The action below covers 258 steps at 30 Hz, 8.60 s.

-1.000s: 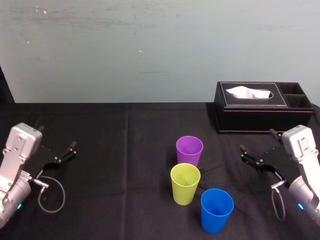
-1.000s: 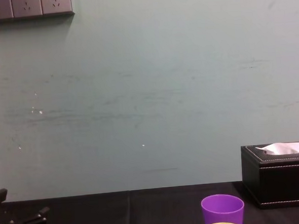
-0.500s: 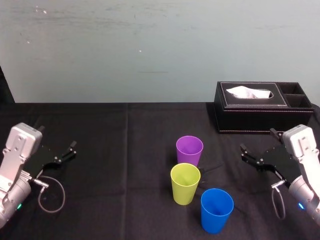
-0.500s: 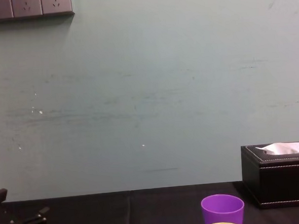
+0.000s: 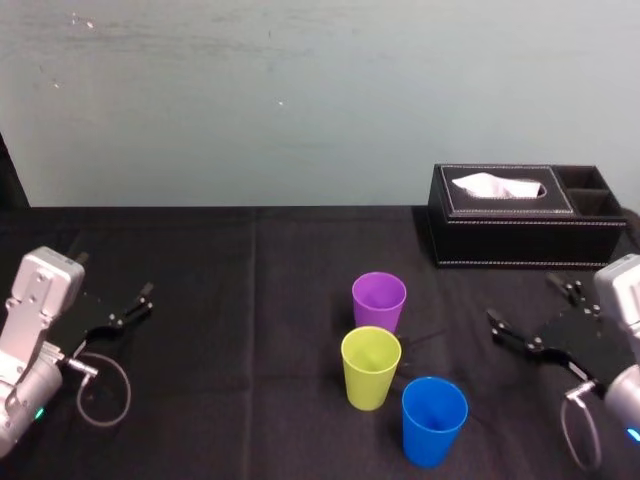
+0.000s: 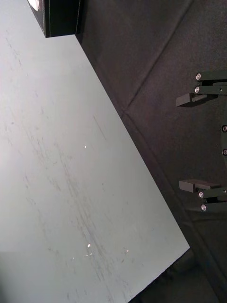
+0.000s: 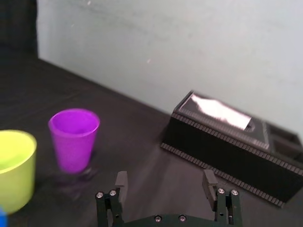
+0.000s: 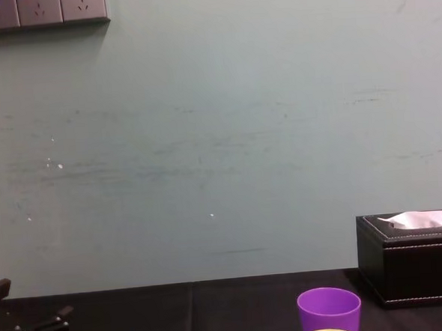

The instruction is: Stack the three plastic cups sequentially using one hand.

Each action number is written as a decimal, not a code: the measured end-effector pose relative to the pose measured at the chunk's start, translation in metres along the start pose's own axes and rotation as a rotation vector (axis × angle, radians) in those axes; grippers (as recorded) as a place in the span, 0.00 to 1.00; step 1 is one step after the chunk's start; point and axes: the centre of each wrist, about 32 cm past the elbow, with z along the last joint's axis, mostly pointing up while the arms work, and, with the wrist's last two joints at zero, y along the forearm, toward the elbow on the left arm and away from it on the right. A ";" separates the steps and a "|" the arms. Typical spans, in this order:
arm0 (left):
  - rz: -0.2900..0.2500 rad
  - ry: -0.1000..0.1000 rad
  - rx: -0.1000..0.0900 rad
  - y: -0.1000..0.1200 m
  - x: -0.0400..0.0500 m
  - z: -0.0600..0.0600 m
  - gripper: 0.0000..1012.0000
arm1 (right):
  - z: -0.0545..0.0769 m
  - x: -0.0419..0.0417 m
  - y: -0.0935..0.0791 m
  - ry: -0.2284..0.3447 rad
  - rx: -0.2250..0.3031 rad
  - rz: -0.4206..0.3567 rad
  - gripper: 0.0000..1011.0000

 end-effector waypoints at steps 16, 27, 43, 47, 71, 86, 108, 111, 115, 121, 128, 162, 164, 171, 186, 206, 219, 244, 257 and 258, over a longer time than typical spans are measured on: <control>0.000 0.000 0.000 0.000 0.0000 0.000 0.99 | 0.009 0.0024 -0.058 0.089 -0.246 0.241 0.99; 0.000 0.000 0.000 0.000 0.0000 0.000 0.99 | 0.008 -0.0158 -0.069 0.116 -0.277 0.347 0.99; 0.000 0.000 0.000 0.000 0.0000 0.000 0.99 | 0.011 -0.0416 -0.061 0.120 -0.232 0.398 0.99; 0.000 0.000 0.000 0.000 0.0000 0.000 0.99 | 0.011 -0.0459 -0.058 0.123 -0.225 0.399 0.99; 0.000 0.000 0.000 0.000 0.0000 0.000 0.99 | 0.007 -0.0645 -0.036 0.157 -0.213 0.350 0.99; 0.000 0.000 0.000 0.000 0.0000 0.000 0.99 | 0.008 -0.0690 -0.031 0.172 -0.201 0.322 0.99; 0.000 0.000 0.000 0.000 0.0000 0.000 0.99 | 0.007 -0.0718 -0.027 0.178 -0.205 0.322 0.99; 0.000 0.000 0.000 0.000 0.0000 0.000 0.99 | 0.007 -0.0718 -0.027 0.178 -0.204 0.322 0.97; 0.000 0.000 0.000 0.000 0.0000 0.000 0.99 | 0.007 -0.0719 -0.028 0.178 -0.204 0.323 0.88; 0.000 0.000 0.000 0.000 0.0000 0.000 0.99 | 0.007 -0.0720 -0.028 0.178 -0.203 0.323 0.72; 0.000 0.000 0.000 0.000 0.0000 0.000 0.99 | 0.007 -0.0720 -0.028 0.178 -0.202 0.324 0.70; 0.000 0.000 0.000 0.000 0.0000 0.000 0.99 | 0.089 -0.0165 0.027 0.134 -0.070 0.298 0.70; 0.000 0.000 0.000 0.000 0.0000 0.000 0.99 | 0.094 -0.0138 0.035 0.132 -0.067 0.302 0.70; 0.000 0.000 0.000 0.000 0.0000 0.000 0.99 | 0.101 -0.0104 0.056 0.140 -0.055 0.301 0.70; 0.000 0.000 0.000 0.000 0.0000 0.000 0.99 | 0.098 -0.0145 0.084 0.149 -0.074 0.303 0.70; 0.000 0.000 0.000 0.000 0.0000 0.000 0.99 | 0.090 -0.0206 0.096 0.142 -0.095 0.314 0.70; 0.000 0.000 0.000 0.000 0.0000 0.000 0.99 | 0.084 -0.0238 0.103 0.144 -0.112 0.318 0.70; 0.000 0.000 0.000 0.000 0.0000 0.000 0.99 | 0.076 -0.0289 0.111 0.137 -0.134 0.312 0.70; 0.000 0.000 0.000 0.000 0.0000 0.000 0.99 | 0.073 -0.0311 0.113 0.130 -0.139 0.312 0.70; 0.000 0.000 0.000 0.000 0.0000 0.000 0.99 | 0.073 -0.0311 0.113 0.130 -0.139 0.312 0.70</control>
